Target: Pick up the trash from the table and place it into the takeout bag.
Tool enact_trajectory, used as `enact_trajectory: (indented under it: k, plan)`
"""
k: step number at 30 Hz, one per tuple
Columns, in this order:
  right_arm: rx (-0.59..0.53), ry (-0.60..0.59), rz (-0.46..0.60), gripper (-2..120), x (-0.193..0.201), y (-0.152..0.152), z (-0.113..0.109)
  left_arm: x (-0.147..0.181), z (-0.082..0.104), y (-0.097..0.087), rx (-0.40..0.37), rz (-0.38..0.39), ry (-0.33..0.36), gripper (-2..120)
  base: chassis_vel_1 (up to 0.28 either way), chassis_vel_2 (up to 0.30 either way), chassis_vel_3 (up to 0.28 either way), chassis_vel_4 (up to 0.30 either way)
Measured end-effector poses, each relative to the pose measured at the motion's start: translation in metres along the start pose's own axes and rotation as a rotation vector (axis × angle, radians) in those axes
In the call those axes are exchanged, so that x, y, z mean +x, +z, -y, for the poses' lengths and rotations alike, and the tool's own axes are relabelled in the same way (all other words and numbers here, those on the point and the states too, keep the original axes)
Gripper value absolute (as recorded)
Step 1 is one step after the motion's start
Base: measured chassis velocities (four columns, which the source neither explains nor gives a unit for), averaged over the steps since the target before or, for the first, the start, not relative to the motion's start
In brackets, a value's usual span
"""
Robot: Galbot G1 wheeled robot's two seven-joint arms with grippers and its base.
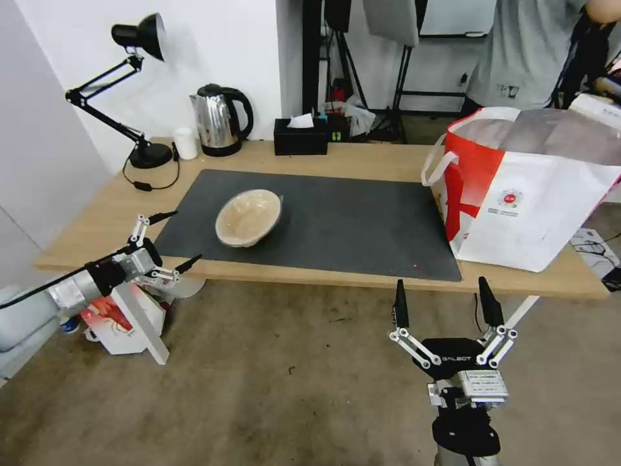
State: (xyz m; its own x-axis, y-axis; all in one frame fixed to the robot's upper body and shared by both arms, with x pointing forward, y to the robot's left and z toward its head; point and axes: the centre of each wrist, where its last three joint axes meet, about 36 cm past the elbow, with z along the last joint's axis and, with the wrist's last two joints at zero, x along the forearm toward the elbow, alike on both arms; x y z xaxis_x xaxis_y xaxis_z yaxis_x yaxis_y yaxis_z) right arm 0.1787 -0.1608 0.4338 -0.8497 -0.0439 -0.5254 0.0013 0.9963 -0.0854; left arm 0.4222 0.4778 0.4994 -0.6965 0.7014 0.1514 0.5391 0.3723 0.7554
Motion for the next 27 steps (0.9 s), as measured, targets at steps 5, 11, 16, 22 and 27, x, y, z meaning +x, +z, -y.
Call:
enact_trajectory:
  k: [5, 11, 16, 22, 27]
  plan:
    - [0.0, 0.0, 0.0, 100, 0.0, 0.0, 0.0, 0.002, -0.007, -0.001, -0.009, -0.012, 0.018, 100, 0.0, 0.0, 0.0, 0.0]
    - [0.0, 0.0, 0.0, 100, 0.0, 0.0, 0.0, 0.001, -0.005, 0.009, -0.002, -0.023, -0.015, 100, 0.0, 0.0, 0.0, 0.0]
    - [0.0, 0.0, 0.0, 100, 0.0, 0.0, 0.0, -0.003, -0.011, 0.013, -0.027, -0.027, -0.008, 100, 0.0, 0.0, 0.0, 0.0]
    - [0.0, 0.0, 0.0, 100, 0.0, 0.0, 0.0, -0.004, -0.016, 0.014, -0.036, -0.033, 0.003, 100, 0.0, 0.0, 0.0, 0.0]
    - [0.0, 0.0, 0.0, 100, 0.0, 0.0, 0.0, -0.007, -0.026, 0.015, -0.056, -0.035, 0.006, 100, 0.0, 0.0, 0.0, 0.0]
